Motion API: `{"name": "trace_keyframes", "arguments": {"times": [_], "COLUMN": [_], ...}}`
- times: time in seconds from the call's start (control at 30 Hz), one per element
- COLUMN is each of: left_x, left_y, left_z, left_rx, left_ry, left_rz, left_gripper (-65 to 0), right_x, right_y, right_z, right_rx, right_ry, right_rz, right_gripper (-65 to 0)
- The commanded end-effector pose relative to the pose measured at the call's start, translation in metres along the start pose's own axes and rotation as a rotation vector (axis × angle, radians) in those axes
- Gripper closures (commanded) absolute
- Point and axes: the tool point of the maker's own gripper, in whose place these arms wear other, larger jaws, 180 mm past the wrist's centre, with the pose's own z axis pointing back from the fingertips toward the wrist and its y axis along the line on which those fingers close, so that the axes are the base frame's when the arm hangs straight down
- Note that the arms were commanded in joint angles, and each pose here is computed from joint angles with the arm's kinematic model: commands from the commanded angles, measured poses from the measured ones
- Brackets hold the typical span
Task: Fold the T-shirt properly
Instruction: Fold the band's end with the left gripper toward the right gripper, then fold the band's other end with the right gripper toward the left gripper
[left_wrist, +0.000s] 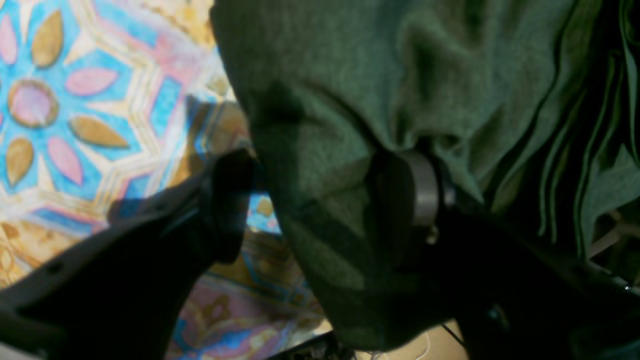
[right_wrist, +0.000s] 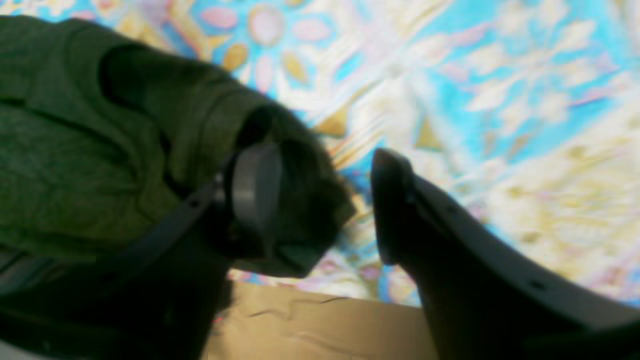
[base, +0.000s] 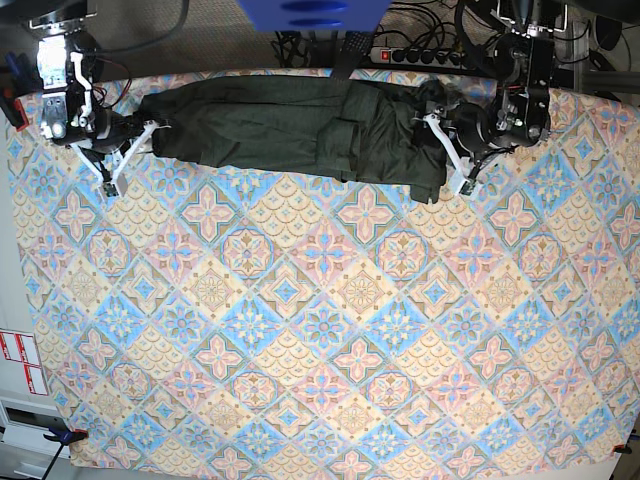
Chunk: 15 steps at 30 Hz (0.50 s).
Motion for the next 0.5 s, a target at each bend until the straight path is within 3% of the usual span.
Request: {"name": "trace_keyframes", "arguments": {"times": [0.0,0.17,0.47], "left_x": [0.001,0.001,0.002], "left_y": [0.003,0.003,0.003], "left_z": [0.002,0.002,0.002], "left_rx": [0.013,0.013,0.012], "left_ry": [-0.002,-0.002,-0.003], "left_rz": [-0.017,-0.017,-0.017], "left_gripper": [-37.0,-37.0,-36.9], "right_x": [0.003,-0.020,-0.024], "right_y": [-0.007,-0.013,-0.008], "right_z": [0.002,-0.011,-0.013], "right_rx": [-0.003,0.015,0.026], "right_ry": [-0.007,0.057,0.074], "right_rz": [-0.011,-0.081,-0.075], "right_gripper": [-29.6,-29.6,-29.6]}}
